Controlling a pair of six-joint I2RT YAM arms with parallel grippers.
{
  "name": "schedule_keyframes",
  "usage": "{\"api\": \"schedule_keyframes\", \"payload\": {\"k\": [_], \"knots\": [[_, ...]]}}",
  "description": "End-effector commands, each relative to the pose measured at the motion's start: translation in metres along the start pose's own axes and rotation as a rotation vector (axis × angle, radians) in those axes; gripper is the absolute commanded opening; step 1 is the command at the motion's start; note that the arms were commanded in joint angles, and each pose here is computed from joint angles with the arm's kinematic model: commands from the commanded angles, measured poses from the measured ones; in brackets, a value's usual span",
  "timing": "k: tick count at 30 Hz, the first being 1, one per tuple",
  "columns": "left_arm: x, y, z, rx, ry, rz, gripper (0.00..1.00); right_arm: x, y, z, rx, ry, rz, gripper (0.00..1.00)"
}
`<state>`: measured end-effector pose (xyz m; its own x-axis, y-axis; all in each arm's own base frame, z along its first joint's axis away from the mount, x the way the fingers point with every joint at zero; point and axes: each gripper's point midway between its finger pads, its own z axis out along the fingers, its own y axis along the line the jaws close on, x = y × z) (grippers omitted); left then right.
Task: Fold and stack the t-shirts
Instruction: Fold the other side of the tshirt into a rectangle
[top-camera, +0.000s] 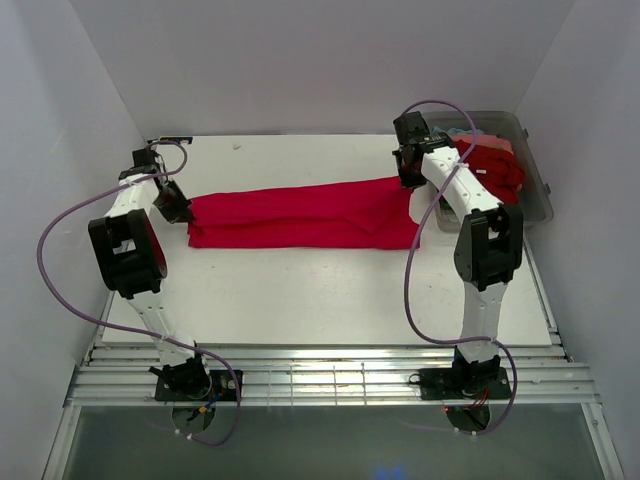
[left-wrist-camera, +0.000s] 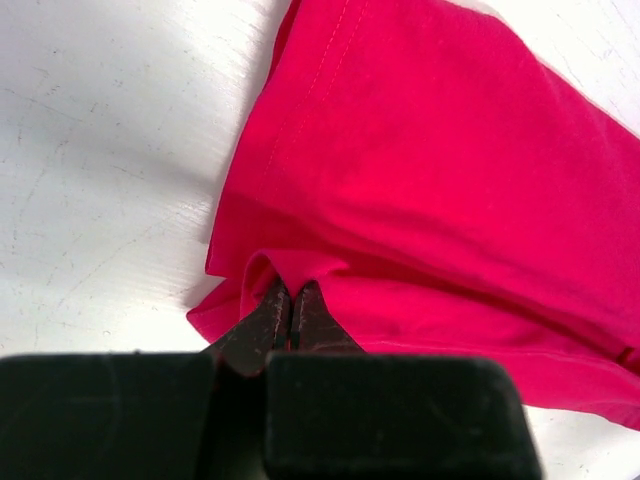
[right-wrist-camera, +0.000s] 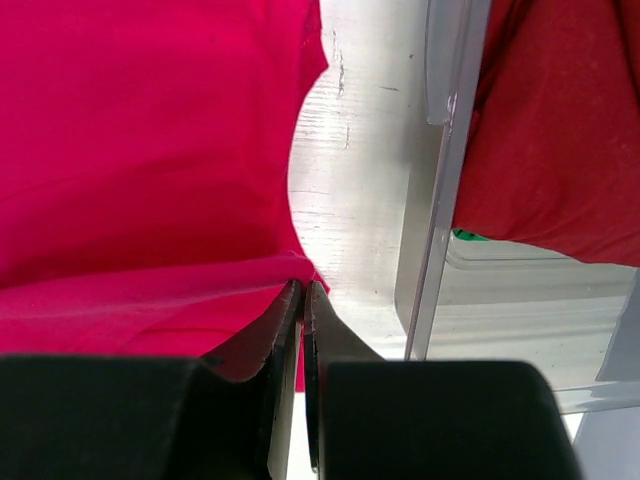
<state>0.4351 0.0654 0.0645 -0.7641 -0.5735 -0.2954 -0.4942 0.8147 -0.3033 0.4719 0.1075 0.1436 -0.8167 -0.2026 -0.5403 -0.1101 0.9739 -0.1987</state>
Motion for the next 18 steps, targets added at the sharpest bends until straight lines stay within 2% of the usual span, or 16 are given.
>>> {"api": "schedule_keyframes", "payload": {"k": [1,10,11,14,16,17,18], "knots": [[-0.012,-0.001,-0.007,-0.001,-0.036,0.007,0.00,-0.003,-0.003,0.010,0.004,0.012,-0.023,0.08],[-0.018,0.005,0.007,-0.024,-0.032,0.019,0.00,0.003,0.005,0.048,0.009,0.051,-0.046,0.08],[-0.021,0.005,0.008,-0.026,-0.039,0.021,0.05,0.001,0.004,0.052,0.014,0.048,-0.044,0.08],[-0.035,0.005,0.000,-0.048,-0.094,0.020,0.34,-0.011,0.001,0.054,0.040,0.001,-0.035,0.08],[-0.050,0.000,-0.015,-0.047,-0.157,0.009,0.46,-0.025,-0.004,0.050,0.058,-0.041,-0.026,0.09],[-0.058,0.001,-0.022,-0.063,-0.190,0.005,0.57,-0.032,-0.010,0.042,0.078,-0.066,-0.016,0.12],[-0.066,-0.003,-0.029,-0.060,-0.231,-0.010,0.61,-0.037,-0.014,0.036,0.087,-0.088,-0.007,0.22]]}}
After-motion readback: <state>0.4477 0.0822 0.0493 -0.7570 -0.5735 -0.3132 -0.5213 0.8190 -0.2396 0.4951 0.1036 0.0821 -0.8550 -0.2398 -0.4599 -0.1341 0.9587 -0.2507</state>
